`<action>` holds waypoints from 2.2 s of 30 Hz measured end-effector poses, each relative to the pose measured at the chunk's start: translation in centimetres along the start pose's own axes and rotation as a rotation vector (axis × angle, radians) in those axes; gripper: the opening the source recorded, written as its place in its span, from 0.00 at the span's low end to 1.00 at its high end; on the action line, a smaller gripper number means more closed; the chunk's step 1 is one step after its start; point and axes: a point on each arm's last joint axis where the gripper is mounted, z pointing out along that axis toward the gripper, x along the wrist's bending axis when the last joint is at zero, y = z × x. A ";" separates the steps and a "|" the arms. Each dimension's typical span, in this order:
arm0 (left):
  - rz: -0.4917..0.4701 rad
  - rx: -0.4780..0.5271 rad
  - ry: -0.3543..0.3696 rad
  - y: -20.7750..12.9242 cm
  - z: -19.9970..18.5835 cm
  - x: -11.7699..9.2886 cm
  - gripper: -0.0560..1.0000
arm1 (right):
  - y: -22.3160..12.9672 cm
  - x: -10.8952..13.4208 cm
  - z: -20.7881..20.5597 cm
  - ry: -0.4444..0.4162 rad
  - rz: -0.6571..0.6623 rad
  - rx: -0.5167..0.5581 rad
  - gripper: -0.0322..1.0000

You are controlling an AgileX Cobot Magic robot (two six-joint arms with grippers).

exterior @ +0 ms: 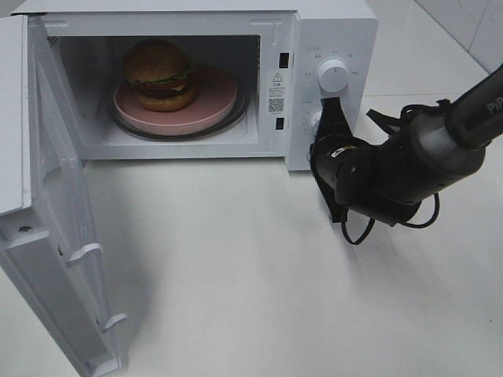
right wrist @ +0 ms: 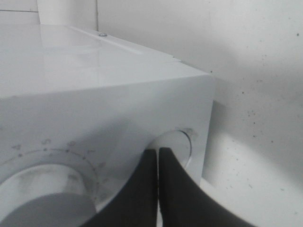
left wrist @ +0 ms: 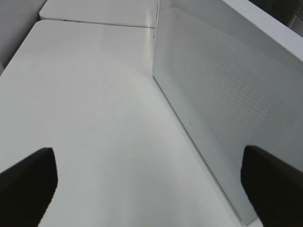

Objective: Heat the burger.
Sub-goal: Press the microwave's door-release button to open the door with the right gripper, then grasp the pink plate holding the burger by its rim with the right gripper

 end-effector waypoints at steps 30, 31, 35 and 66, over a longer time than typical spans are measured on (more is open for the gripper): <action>0.000 0.000 0.000 0.0 0.0 0.0 0.97 | 0.3 2.6 -8.0 -0.060 -0.990 0.405 0.04; 0.000 0.000 0.000 0.0 0.0 0.0 0.97 | 0.2 2.8 -8.6 -0.045 -1.084 0.447 0.04; 0.000 0.000 0.000 0.0 0.0 0.0 0.97 | 0.0 3.2 -9.7 -0.011 -1.250 0.529 0.04; 0.000 0.000 0.000 0.0 0.0 0.0 0.97 | 0.6 9.4 -12.6 0.208 -2.662 1.026 0.15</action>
